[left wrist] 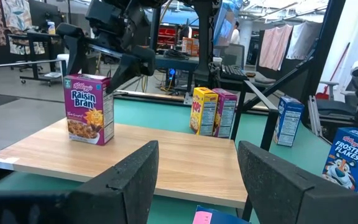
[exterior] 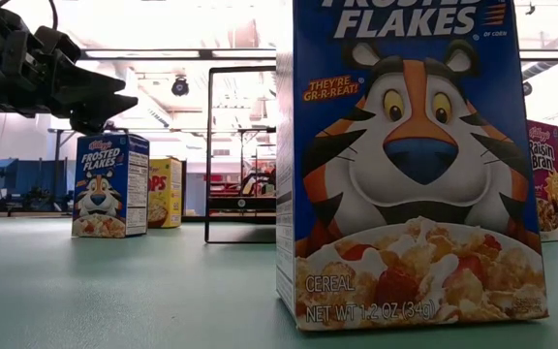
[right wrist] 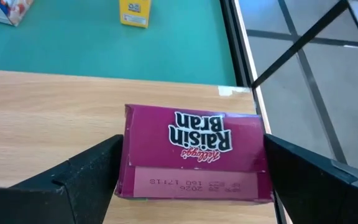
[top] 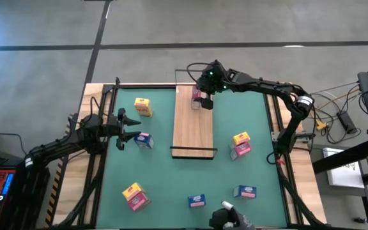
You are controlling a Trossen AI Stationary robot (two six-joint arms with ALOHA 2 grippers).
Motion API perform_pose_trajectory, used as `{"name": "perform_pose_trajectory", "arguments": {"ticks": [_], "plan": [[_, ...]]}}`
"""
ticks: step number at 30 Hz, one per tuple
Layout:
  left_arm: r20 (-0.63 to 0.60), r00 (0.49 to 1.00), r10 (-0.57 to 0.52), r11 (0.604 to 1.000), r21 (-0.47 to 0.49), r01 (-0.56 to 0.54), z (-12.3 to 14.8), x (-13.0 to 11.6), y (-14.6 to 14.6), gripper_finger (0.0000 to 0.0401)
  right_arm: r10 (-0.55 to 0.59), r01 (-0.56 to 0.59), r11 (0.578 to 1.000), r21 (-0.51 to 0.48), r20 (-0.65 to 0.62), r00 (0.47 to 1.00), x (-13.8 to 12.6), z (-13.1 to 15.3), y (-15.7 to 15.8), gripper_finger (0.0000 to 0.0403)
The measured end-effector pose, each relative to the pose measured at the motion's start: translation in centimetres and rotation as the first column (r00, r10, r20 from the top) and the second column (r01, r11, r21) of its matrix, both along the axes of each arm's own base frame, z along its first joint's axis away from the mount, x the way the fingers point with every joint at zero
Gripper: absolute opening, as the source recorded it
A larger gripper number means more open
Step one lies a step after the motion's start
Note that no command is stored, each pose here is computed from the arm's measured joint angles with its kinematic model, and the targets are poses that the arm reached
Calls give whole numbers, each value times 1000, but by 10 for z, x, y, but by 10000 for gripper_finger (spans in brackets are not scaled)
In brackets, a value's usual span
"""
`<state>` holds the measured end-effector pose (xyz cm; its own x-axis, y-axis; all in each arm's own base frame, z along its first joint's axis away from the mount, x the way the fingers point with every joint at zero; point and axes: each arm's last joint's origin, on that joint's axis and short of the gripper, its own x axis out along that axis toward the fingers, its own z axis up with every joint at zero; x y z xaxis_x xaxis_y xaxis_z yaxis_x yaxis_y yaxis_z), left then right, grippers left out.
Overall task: Stack cereal on shelf
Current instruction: Put the top right pink cereal box on the shelf, then put the right pink cereal box on the shelf
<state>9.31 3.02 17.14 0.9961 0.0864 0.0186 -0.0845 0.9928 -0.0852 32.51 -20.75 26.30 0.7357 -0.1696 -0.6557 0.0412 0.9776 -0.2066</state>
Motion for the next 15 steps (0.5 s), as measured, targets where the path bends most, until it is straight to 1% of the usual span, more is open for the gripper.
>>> {"name": "perform_pose_trajectory", "arguments": {"ticks": [8, 15], "plan": [[0, 1000, 0, 1000, 0, 0, 0, 0, 0, 204, -3, 3, 1000, -2, 15, 1000, -4, 9, 3, 361], [0, 1000, 0, 1000, 0, 0, 0, 0, 0, 204, -6, 7, 1000, -23, 55, 998, -18, 35, 12, 361]]}}
